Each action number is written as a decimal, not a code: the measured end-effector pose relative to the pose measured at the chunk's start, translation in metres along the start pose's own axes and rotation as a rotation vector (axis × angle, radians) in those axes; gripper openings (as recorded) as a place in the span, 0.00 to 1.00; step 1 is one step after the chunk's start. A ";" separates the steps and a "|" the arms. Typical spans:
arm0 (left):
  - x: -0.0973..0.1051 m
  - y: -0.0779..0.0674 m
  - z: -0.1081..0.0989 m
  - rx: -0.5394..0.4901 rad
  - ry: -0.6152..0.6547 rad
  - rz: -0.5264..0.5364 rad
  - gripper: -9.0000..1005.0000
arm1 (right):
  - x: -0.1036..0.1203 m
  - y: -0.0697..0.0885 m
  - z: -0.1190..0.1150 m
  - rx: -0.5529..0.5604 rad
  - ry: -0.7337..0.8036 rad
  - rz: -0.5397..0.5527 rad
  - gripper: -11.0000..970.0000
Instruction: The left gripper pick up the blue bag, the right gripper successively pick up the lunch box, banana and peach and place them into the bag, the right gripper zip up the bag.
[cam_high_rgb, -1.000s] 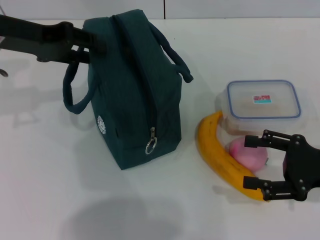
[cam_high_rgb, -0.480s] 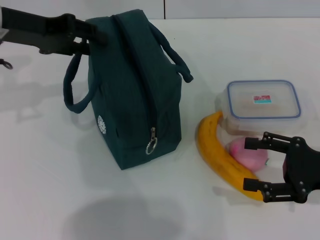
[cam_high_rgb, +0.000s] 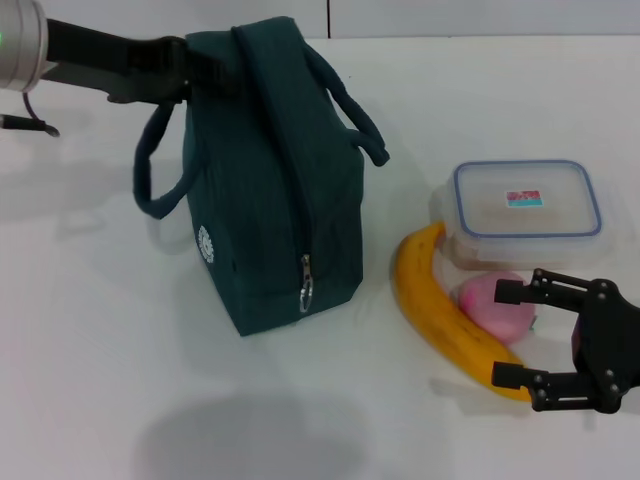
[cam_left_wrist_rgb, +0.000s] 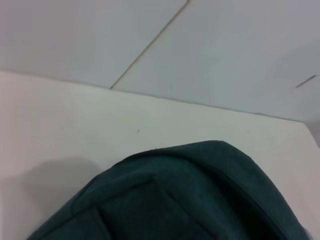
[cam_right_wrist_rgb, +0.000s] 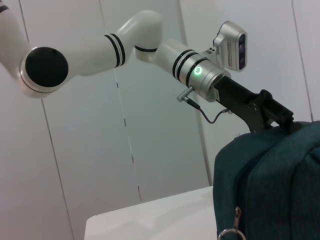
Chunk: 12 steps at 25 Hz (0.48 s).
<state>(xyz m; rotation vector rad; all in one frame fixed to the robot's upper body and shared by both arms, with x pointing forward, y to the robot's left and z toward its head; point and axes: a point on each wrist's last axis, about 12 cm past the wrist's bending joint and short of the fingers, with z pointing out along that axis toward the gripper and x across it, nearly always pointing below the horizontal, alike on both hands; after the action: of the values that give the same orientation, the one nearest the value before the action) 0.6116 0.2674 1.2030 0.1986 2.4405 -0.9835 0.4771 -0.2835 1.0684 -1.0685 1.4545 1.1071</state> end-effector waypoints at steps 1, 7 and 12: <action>0.000 0.000 0.000 -0.001 0.001 0.005 0.53 | 0.000 0.000 0.000 0.001 -0.001 0.000 0.87; -0.002 -0.004 0.003 -0.014 0.043 0.046 0.43 | 0.000 0.000 -0.001 0.004 -0.002 -0.001 0.87; -0.002 -0.007 0.006 -0.017 0.060 0.060 0.24 | -0.001 -0.001 -0.001 0.005 0.000 -0.009 0.87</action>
<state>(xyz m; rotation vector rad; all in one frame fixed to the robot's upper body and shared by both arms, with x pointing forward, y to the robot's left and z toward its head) 0.6134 0.2582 1.2047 0.2975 2.4808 -0.9425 0.4782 -0.2846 1.0697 -1.0704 1.4506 1.0965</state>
